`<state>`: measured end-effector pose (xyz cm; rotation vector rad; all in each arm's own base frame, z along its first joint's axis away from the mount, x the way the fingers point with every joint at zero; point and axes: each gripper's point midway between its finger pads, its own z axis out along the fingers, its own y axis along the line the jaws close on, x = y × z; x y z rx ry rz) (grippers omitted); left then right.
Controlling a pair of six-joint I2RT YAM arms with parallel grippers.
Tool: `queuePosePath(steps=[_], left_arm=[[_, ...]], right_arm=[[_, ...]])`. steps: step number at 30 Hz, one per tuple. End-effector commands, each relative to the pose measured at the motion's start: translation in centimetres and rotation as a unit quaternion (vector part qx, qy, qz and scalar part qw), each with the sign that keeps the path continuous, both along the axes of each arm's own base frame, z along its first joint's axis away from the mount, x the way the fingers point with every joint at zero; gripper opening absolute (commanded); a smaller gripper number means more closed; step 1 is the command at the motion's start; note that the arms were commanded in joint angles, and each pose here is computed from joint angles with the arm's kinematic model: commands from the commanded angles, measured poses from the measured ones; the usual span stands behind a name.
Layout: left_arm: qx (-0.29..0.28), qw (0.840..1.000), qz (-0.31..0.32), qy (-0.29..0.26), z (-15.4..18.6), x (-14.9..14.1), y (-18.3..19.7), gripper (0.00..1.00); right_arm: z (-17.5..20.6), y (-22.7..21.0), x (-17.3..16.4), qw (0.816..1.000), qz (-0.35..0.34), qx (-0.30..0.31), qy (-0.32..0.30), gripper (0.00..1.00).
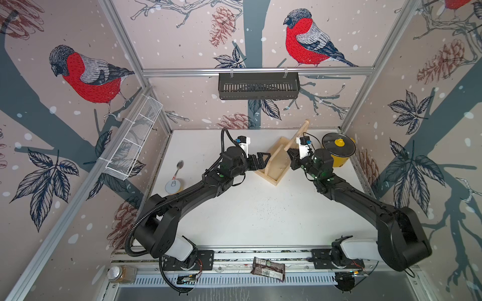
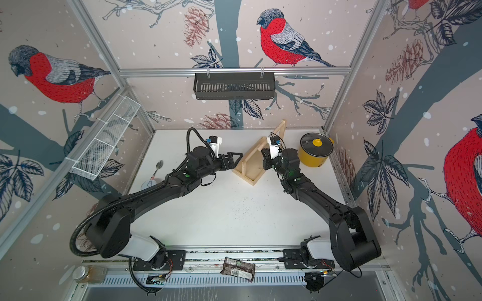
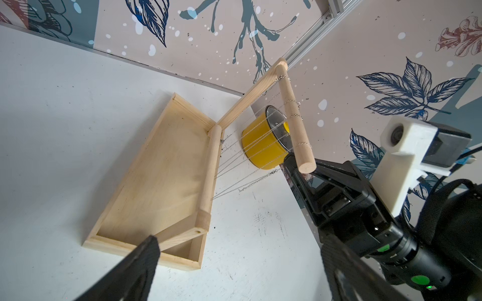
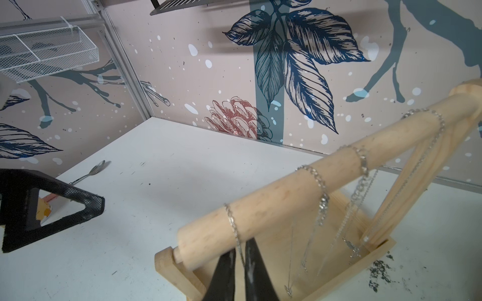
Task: Take the necklace off the jewelry display stand
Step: Take off the necklace from the stand.
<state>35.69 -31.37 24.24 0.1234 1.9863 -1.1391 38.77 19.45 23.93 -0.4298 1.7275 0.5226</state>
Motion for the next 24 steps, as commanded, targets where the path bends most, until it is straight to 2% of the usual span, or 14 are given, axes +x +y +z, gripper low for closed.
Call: queuePosePath(steps=[1, 24], left_arm=[[-0.009, 1.000, 0.002, -0.006, 0.54, 0.09, -0.07, 0.98], [-0.010, 1.000, 0.006, 0.005, 0.39, -0.09, 0.12, 0.98]], right_arm=[[1.20, 0.07, -0.05, 1.000, 0.002, 0.001, -0.024, 0.11], [1.84, 0.21, -0.41, 1.000, 0.002, 0.003, -0.024, 0.05]])
